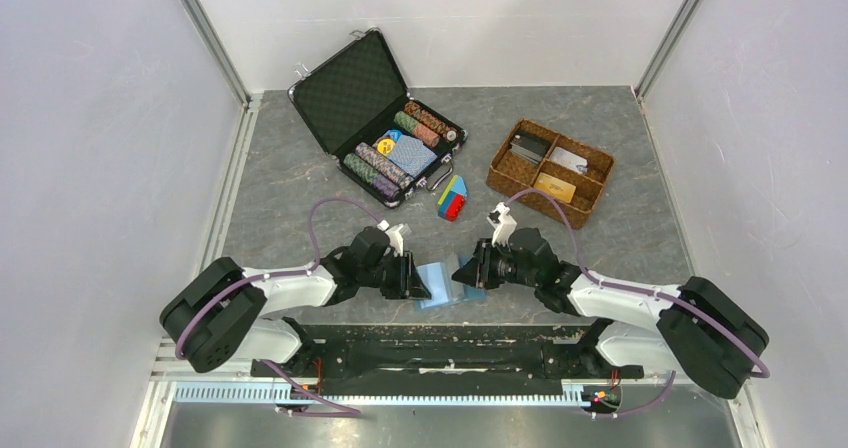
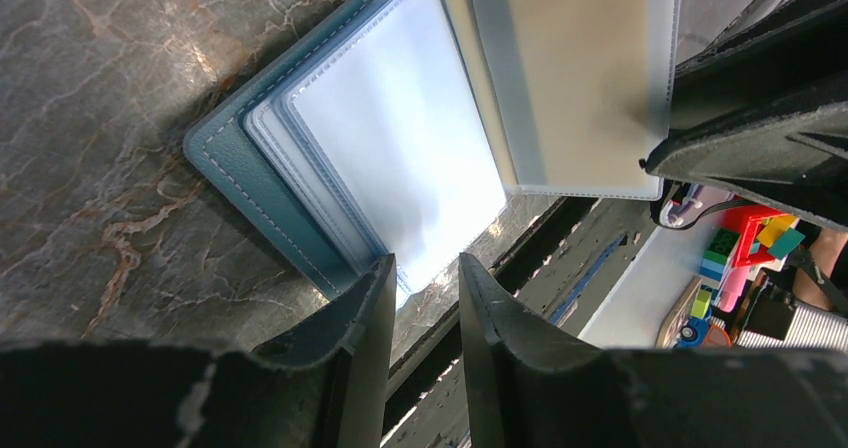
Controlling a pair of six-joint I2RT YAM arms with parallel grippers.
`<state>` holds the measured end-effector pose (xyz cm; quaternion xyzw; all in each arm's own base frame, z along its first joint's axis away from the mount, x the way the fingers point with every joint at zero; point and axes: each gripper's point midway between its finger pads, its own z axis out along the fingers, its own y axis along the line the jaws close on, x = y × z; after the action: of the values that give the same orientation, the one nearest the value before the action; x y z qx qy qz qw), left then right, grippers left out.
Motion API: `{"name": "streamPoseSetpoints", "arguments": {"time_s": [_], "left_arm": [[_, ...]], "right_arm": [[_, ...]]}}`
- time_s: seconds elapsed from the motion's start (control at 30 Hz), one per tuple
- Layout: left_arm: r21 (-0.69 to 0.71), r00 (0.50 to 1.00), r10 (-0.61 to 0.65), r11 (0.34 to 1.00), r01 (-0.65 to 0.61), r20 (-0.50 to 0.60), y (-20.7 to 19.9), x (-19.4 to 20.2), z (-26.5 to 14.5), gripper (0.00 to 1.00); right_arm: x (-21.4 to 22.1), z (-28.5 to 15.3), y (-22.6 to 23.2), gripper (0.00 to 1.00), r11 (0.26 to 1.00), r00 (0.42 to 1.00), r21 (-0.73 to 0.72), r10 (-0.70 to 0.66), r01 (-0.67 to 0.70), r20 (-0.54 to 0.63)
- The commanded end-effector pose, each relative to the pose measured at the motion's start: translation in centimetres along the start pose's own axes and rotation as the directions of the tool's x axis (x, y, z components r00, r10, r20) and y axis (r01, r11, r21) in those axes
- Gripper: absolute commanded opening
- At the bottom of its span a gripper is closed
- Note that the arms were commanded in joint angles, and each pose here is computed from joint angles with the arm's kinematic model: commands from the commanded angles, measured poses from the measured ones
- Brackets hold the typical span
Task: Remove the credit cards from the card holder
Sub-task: Remove the credit card from the card holder.
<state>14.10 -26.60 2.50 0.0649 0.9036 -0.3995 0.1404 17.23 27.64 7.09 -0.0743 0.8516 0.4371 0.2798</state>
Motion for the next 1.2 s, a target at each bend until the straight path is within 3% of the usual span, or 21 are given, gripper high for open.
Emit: {"name": "streamPoseSetpoints", "arguments": {"time_s": [0.0, 0.4, 0.87, 1.17], "left_arm": [[-0.056, 0.999, -0.044, 0.997, 0.045, 0.004, 1.5, 0.7, 0.0, 0.38], [-0.046, 0.998, -0.056, 0.997, 0.057, 0.026, 1.1, 0.3, -0.3, 0.45], [-0.050, 0.998, -0.056, 0.997, 0.057, 0.024, 1.2, 0.4, -0.2, 0.45], [-0.057, 0.996, -0.062, 0.996, 0.065, 0.058, 1.1, -0.1, -0.7, 0.44]], "right_arm": [[-0.3, 0.2, 1.2, 0.29, 0.998, 1.000, -0.066, -0.004, 0.004, 0.012], [-0.6, 0.4, 2.1, 0.49, 0.995, 1.000, -0.096, -0.011, 0.012, 0.007], [-1.5, 0.8, 3.1, 0.51, 0.996, 0.997, -0.038, -0.078, 0.078, -0.002], [-1.3, 1.2, 3.8, 0.47, 0.995, 0.996, -0.050, -0.087, 0.086, -0.020]]}}
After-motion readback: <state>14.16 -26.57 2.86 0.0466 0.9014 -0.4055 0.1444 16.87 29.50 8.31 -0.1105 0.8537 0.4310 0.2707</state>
